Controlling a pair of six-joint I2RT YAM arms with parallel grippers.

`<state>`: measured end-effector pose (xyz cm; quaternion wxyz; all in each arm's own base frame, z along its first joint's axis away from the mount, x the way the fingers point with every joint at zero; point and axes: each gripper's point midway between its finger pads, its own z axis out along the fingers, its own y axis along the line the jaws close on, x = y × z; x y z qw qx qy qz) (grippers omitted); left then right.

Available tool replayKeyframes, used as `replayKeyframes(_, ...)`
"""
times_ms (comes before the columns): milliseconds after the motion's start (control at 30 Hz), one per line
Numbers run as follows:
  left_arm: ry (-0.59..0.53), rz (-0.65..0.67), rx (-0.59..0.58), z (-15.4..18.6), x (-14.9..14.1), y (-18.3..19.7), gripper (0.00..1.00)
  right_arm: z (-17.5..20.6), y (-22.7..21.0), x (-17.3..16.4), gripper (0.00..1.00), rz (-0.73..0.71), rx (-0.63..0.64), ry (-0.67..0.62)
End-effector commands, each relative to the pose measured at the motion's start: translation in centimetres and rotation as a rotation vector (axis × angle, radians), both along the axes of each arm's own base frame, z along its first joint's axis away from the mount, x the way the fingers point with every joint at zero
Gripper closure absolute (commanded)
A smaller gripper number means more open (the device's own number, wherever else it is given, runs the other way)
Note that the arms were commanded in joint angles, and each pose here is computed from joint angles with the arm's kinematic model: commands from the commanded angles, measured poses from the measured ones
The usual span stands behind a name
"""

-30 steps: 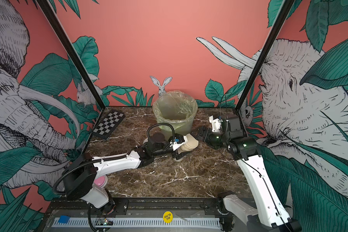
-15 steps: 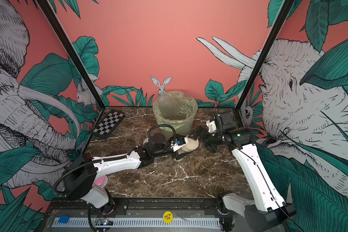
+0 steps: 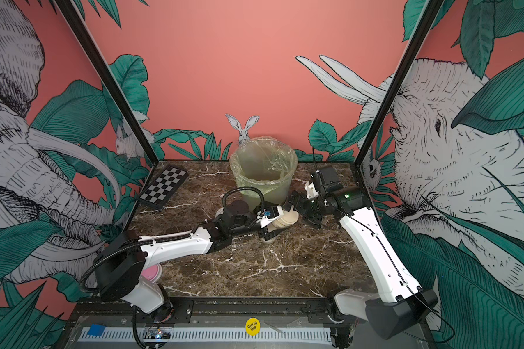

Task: Empty moldy rice from jars
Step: Unscrew the lid from the jar.

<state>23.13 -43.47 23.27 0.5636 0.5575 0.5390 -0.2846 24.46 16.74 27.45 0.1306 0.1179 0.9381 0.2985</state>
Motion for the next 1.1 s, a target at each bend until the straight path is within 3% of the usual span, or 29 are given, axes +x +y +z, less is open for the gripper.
replayKeyframes(0,-0.07,-0.027,-0.096,3.8,-0.8,0.1,1.0,1.3,1.1,0.2,0.03,0.048,0.022,-0.047)
replayKeyframes(200,-0.065,-0.037,-0.106,3.9,-1.0,0.1,1.0,1.6,2.9,0.7,0.05,0.065,0.103,-0.053)
replayKeyframes(533,-0.068,-0.031,-0.122,4.4,-1.1,0.3,1.0,-0.5,2.1,-1.0,0.04,0.115,-0.017,0.004)
replayKeyframes(1067,-0.038,-0.014,-0.166,5.9,-0.5,1.1,1.0,-3.0,1.3,-2.7,0.07,0.205,-0.081,0.038)
